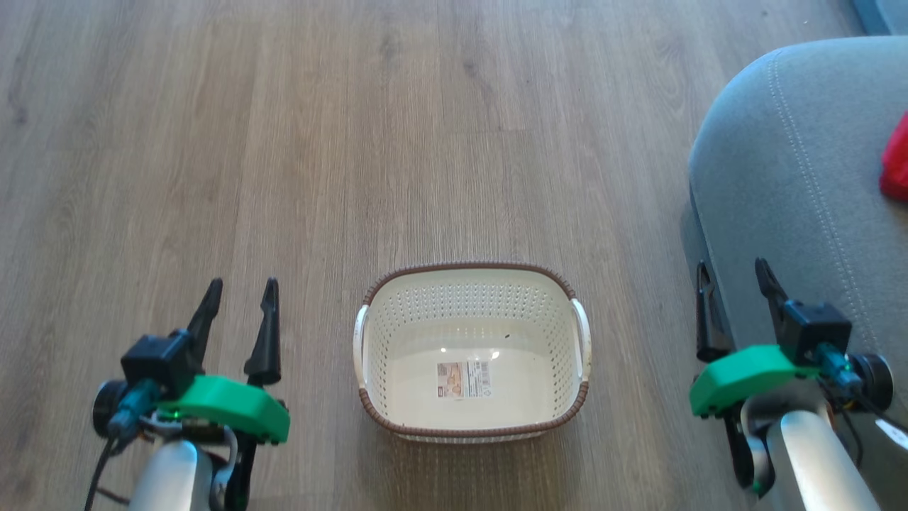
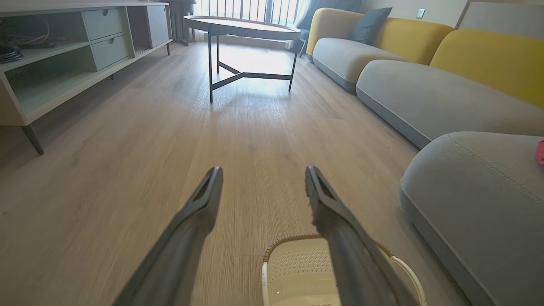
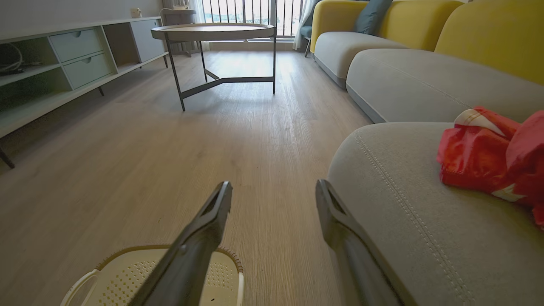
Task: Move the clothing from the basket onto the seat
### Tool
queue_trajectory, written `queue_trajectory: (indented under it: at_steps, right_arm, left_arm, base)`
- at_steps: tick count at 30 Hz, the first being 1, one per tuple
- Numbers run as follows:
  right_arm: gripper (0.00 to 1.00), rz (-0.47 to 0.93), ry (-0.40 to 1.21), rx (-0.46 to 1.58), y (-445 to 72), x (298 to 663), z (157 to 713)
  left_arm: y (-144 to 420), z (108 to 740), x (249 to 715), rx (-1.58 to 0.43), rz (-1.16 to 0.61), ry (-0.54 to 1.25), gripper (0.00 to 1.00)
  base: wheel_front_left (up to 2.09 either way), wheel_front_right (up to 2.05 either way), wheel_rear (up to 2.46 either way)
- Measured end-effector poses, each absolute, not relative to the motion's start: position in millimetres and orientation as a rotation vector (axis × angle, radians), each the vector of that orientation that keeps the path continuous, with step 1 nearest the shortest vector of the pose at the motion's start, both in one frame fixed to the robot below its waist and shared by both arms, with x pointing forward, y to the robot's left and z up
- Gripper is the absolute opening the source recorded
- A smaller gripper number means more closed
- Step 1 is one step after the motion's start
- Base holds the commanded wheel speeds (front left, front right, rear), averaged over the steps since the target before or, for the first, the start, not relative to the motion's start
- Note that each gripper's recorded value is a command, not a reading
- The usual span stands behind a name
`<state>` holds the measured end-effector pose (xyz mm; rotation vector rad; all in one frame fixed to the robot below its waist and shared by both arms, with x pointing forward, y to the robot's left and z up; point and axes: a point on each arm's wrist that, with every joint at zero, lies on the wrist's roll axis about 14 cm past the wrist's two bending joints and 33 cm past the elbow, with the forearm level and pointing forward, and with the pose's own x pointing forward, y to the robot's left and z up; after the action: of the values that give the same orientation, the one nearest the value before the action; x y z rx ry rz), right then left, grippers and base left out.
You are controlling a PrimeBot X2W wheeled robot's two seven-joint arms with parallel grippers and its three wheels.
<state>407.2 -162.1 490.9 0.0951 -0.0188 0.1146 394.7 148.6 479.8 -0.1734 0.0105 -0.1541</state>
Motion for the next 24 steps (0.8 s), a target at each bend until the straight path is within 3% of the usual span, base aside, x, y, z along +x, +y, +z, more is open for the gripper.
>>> queue_trajectory:
  at_steps: [24]
  right_arm:
    - [1.00,0.114,-0.023,0.121,-159.5,379.9,491.7]
  left_arm:
    - [169.9,475.9,369.2,-0.171,-0.068,0.015,1.00]
  base:
    - [0.00,0.00,0.00]
